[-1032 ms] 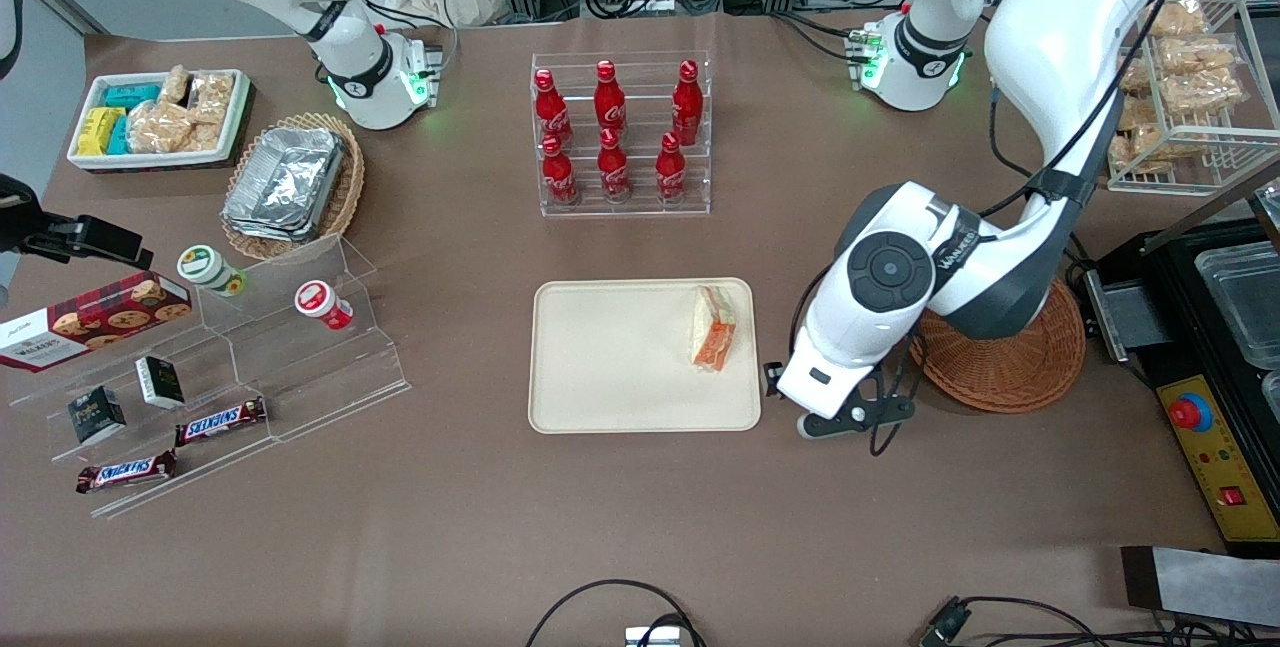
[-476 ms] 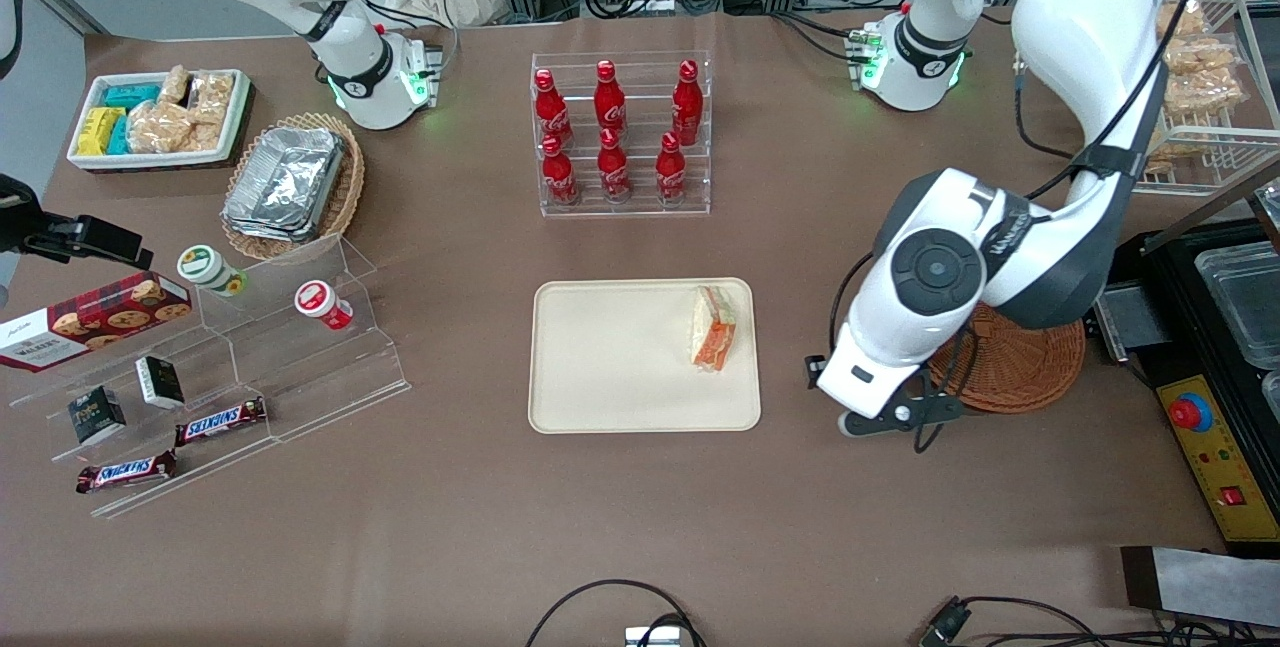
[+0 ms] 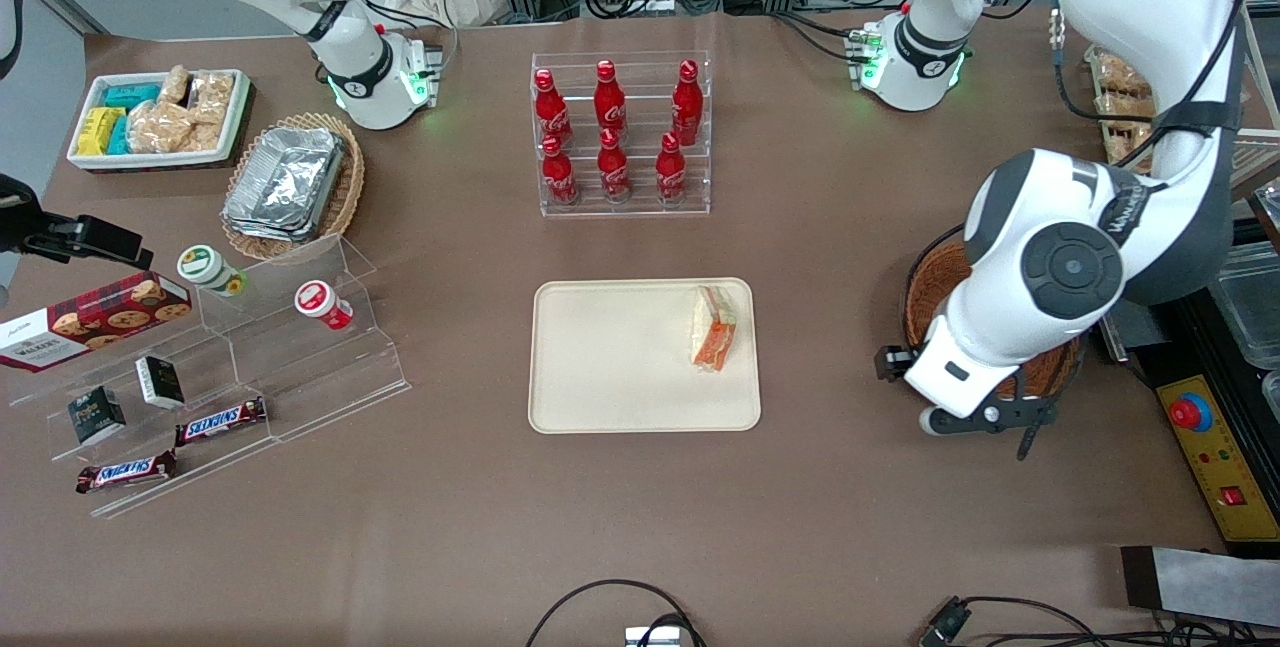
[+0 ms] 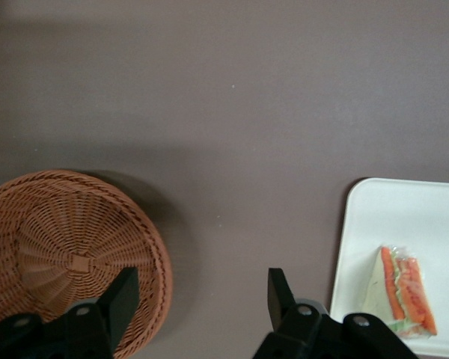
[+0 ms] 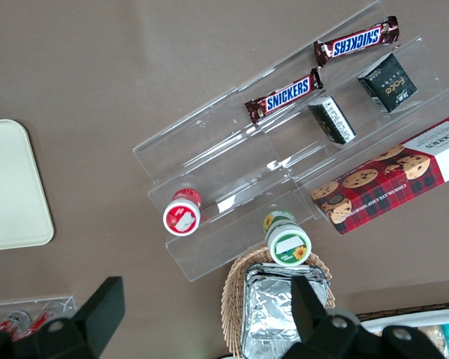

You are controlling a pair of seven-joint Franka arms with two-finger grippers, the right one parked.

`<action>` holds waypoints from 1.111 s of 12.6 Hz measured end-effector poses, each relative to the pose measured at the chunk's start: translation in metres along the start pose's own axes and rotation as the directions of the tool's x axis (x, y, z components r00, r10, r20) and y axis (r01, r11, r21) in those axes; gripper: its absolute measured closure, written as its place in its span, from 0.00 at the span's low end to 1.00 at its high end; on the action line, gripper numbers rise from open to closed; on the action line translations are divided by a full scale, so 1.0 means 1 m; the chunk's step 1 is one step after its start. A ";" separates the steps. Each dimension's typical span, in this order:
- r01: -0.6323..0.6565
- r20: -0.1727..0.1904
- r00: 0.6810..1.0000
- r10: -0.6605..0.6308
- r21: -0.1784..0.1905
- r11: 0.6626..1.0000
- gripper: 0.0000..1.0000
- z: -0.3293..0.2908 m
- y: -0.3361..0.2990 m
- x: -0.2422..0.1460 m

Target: Place sandwich from basket to tray

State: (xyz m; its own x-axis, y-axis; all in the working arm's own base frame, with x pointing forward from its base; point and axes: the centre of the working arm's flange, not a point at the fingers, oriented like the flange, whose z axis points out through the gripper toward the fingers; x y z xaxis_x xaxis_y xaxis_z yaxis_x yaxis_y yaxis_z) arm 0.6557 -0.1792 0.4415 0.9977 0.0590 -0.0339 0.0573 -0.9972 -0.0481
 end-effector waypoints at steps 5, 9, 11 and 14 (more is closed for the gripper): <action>-0.066 0.026 0.997 0.066 -0.008 0.998 0.22 -0.025 -0.054 -0.005; -0.125 0.050 0.991 0.125 0.003 0.992 0.22 -0.064 -0.107 -0.019; -0.155 0.069 0.986 0.154 0.008 0.988 0.22 -0.083 -0.129 -0.031; -0.178 0.084 0.981 0.176 0.018 0.984 0.22 -0.115 -0.149 -0.053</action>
State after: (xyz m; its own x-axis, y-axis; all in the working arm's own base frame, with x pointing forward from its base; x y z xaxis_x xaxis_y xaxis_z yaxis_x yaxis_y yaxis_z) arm 0.5986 -0.0391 0.5654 0.9855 -0.1140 -0.1259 -0.1222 -0.9907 -0.0596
